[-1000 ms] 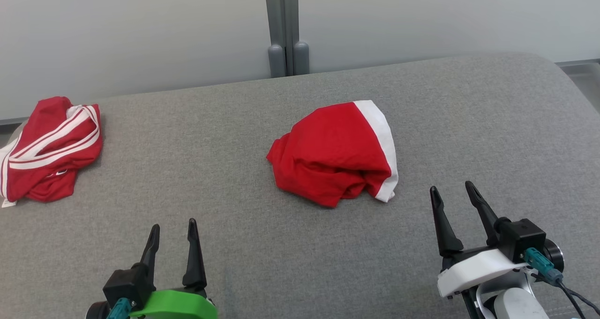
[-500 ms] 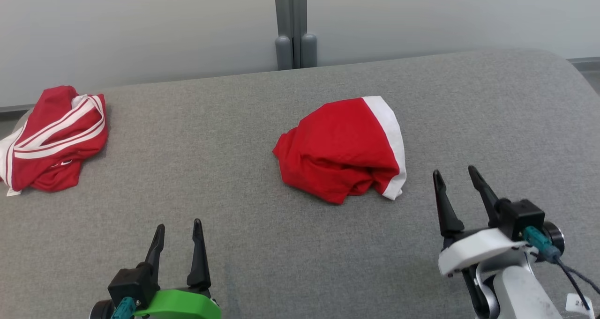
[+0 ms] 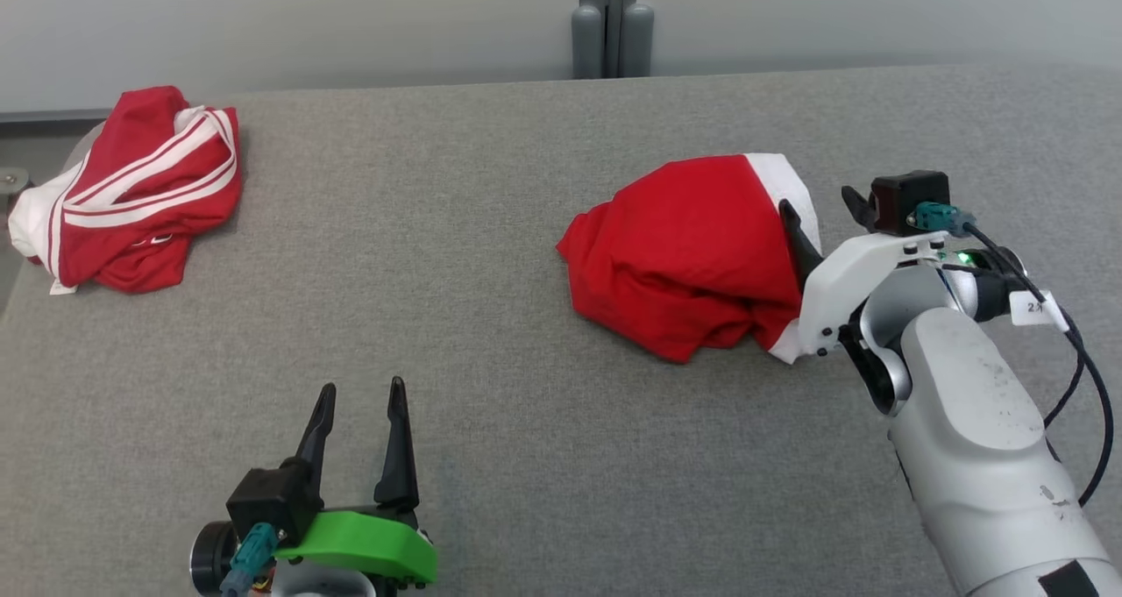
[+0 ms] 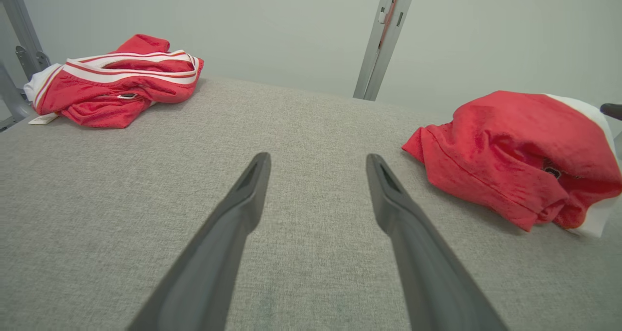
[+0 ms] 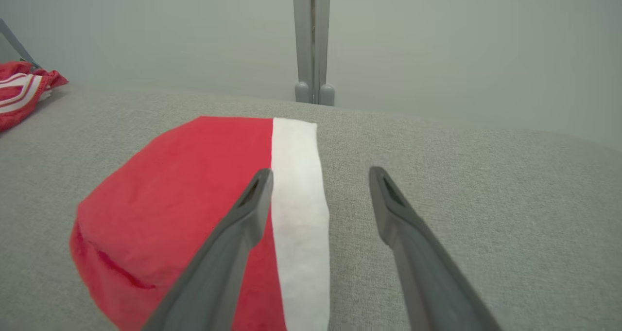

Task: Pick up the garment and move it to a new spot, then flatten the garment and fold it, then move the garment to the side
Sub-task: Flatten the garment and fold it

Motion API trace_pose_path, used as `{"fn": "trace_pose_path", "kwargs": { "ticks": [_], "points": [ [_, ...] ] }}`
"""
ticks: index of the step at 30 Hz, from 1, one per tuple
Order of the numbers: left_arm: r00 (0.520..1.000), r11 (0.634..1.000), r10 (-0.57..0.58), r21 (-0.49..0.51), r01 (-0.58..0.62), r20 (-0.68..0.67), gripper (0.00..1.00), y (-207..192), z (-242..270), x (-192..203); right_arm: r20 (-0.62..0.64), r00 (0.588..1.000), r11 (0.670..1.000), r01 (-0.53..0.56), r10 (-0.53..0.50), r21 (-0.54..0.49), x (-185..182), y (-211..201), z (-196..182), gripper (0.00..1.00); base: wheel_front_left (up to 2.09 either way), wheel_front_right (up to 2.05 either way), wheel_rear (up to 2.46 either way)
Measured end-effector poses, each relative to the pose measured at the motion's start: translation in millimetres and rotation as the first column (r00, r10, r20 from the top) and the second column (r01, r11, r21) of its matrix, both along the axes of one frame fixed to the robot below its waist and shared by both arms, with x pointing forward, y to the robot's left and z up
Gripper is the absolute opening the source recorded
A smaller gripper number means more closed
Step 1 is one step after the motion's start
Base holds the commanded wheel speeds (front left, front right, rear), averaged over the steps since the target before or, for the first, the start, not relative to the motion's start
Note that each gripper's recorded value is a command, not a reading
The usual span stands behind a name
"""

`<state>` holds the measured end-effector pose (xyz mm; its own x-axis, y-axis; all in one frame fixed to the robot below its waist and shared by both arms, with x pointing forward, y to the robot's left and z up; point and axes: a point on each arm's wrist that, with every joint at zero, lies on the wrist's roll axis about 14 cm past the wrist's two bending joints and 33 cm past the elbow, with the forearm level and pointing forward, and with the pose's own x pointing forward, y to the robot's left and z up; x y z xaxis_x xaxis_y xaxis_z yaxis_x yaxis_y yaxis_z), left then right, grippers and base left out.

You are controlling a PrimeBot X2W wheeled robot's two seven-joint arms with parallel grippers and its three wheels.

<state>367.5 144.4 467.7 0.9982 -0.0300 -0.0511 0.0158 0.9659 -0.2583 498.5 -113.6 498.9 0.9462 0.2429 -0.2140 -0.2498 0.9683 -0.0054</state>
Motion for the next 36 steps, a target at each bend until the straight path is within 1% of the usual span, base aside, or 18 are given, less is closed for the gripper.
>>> {"fn": "trace_pose_path", "kwargs": {
  "ticks": [4, 7, 9, 10, 11, 13, 16, 18, 21, 24, 26, 31, 36],
  "points": [
    [1.0, 1.0, 0.024, 0.004, -0.024, -0.009, 1.0, 7.8, -2.6, 1.1, -0.123, 0.992, 0.999, -0.028, 0.024, -0.025, 9.3, 7.6, -24.3, 1.0, 0.0, 0.0, 0.0],
    [0.999, 0.999, 0.048, 0.009, -0.048, -0.025, 1.0, 15.3, -7.3, -1.3, -0.195, 0.979, 0.998, -0.066, 0.064, -0.004, 12.1, 24.0, -38.1, 1.0, 0.0, 0.0, 0.0],
    [0.998, 0.998, 0.06, 0.012, -0.06, -0.032, 1.0, 19.1, -9.4, -2.8, -0.208, 0.974, 0.996, -0.089, 0.088, 0.007, 13.4, 32.8, -41.2, 0.24, 0.0, 0.0, 0.0],
    [0.997, 0.998, 0.066, 0.013, -0.066, -0.035, 1.0, 20.9, -10.4, -3.4, -0.209, 0.973, 0.995, -0.098, 0.097, 0.006, 14.8, 35.1, -41.2, 0.06, 0.0, 0.0, 0.0],
    [0.997, 0.998, 0.069, 0.014, -0.069, -0.038, 1.0, 21.9, -11.1, -3.9, -0.204, 0.973, 0.995, -0.104, 0.103, 0.007, 16.0, 36.6, -40.1, 0.0, 0.0, 0.0, 0.0],
    [0.997, 0.997, 0.073, 0.014, -0.073, -0.038, 1.0, 23.1, -11.0, -4.4, -0.17, 0.978, 0.993, -0.119, 0.12, 0.015, 18.4, 41.2, -32.2, 0.0, 0.0, 0.0, 0.0],
    [0.997, 0.998, 0.07, 0.014, -0.069, -0.029, 1.0, 22.0, -8.3, -4.2, -0.073, 0.987, 0.99, -0.143, 0.144, 0.019, 22.5, 47.5, -10.8, 0.0, 0.0, 0.0, 0.0],
    [0.998, 0.998, 0.065, 0.015, -0.064, -0.022, 1.0, 20.6, -6.2, -4.1, -0.003, 0.985, 0.985, -0.17, 0.17, 0.024, 23.1, 56.7, 5.6, 0.0, 0.0, 0.0, 0.0],
    [0.998, 0.998, 0.057, 0.02, -0.057, -0.013, 1.0, 18.7, -3.4, -4.5, 0.094, 0.968, 0.972, -0.235, 0.232, 0.025, 17.2, 78.6, 28.2, 0.0, 0.0, 0.0, 0.0],
    [0.999, 0.998, 0.054, 0.019, -0.054, -0.005, 1.0, 17.7, -0.9, -6.1, 0.168, 0.934, 0.945, -0.325, 0.316, 0.027, 2.3, 109.1, 47.4, 0.0, 0.0, 0.0, 0.0],
    [0.999, 0.998, 0.051, 0.021, -0.051, -0.002, 1.0, 17.3, -0.1, -7.5, 0.173, 0.911, 0.923, -0.384, 0.374, 0.024, -13.2, 128.5, 46.1, 0.0, 0.0, 0.0, 0.0],
    [0.999, 0.999, 0.047, 0.023, -0.048, 0.008, 1.0, 16.5, 3.2, -10.0, 0.104, 0.855, 0.857, -0.514, 0.508, 0.045, -63.9, 168.5, 15.3, 0.0, 0.0, 0.0, 0.0],
    [0.999, 0.998, 0.051, 0.023, -0.051, 0.011, 1.0, 17.7, 3.9, -13.0, 0.019, 0.807, 0.802, -0.589, 0.59, 0.093, -105.4, 192.8, -16.2, 0.0, 0.0, 0.0, 0.0]
  ]
}}
